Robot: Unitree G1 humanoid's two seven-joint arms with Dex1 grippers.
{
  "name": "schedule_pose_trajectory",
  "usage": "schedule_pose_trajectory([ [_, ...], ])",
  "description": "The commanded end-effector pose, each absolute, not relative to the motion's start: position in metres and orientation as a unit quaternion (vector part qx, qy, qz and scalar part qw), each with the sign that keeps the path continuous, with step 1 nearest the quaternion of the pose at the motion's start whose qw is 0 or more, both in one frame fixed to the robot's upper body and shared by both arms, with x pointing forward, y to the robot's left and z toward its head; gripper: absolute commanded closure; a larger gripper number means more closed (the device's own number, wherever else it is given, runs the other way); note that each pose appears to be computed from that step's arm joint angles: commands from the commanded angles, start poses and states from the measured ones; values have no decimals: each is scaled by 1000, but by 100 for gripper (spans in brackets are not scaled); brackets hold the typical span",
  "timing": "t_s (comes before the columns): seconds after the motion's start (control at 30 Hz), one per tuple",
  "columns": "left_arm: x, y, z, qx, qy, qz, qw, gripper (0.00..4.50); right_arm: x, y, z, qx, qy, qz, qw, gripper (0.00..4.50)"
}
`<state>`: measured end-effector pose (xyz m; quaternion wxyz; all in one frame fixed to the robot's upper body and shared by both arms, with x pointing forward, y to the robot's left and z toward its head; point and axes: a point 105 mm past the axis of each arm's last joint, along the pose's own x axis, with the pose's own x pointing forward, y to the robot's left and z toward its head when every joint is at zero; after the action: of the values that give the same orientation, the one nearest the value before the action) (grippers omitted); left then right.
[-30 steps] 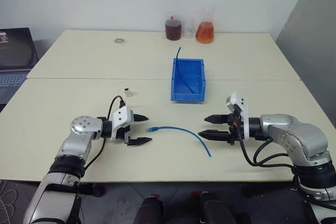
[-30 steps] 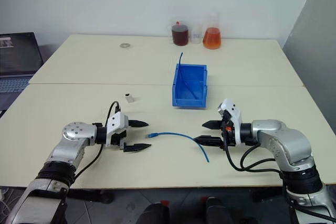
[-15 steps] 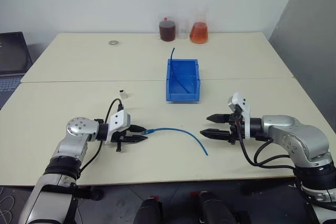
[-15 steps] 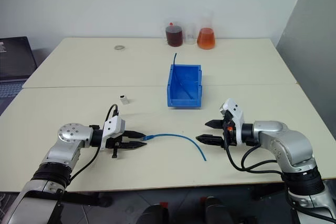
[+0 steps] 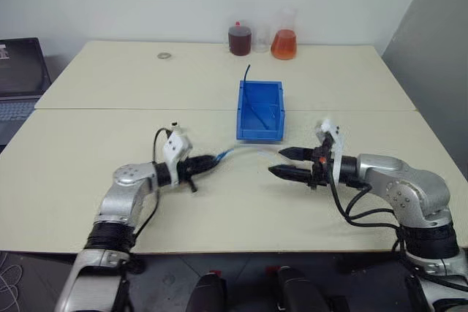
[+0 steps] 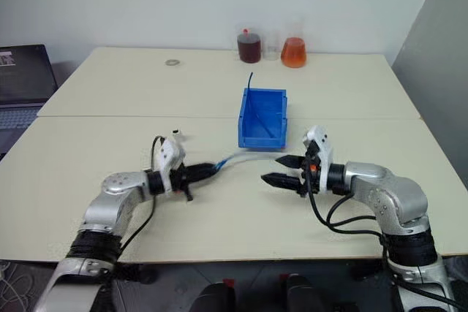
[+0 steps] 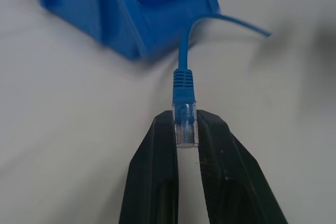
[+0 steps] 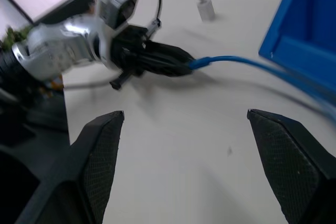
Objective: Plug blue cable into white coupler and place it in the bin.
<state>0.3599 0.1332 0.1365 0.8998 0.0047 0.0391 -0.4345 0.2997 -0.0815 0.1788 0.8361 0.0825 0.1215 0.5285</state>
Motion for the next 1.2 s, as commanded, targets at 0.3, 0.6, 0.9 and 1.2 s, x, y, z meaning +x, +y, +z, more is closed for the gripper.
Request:
schedule_pose_trajectory([
  [0.3, 301, 78, 205, -221, 36, -531, 817, 425, 300, -89, 215, 169, 85, 522, 831, 51],
  [0.6, 293, 78, 207, -270, 66, -561, 780, 425, 299, -74, 239, 264, 82, 575, 770, 51],
  [0.9, 293, 71, 222, -314, 61, -572, 755, 425, 304, -61, 227, 272, 102, 576, 764, 51],
  [1.2, 285, 66, 220, -317, 71, -577, 749, 425, 308, -62, 233, 293, 97, 579, 755, 51],
])
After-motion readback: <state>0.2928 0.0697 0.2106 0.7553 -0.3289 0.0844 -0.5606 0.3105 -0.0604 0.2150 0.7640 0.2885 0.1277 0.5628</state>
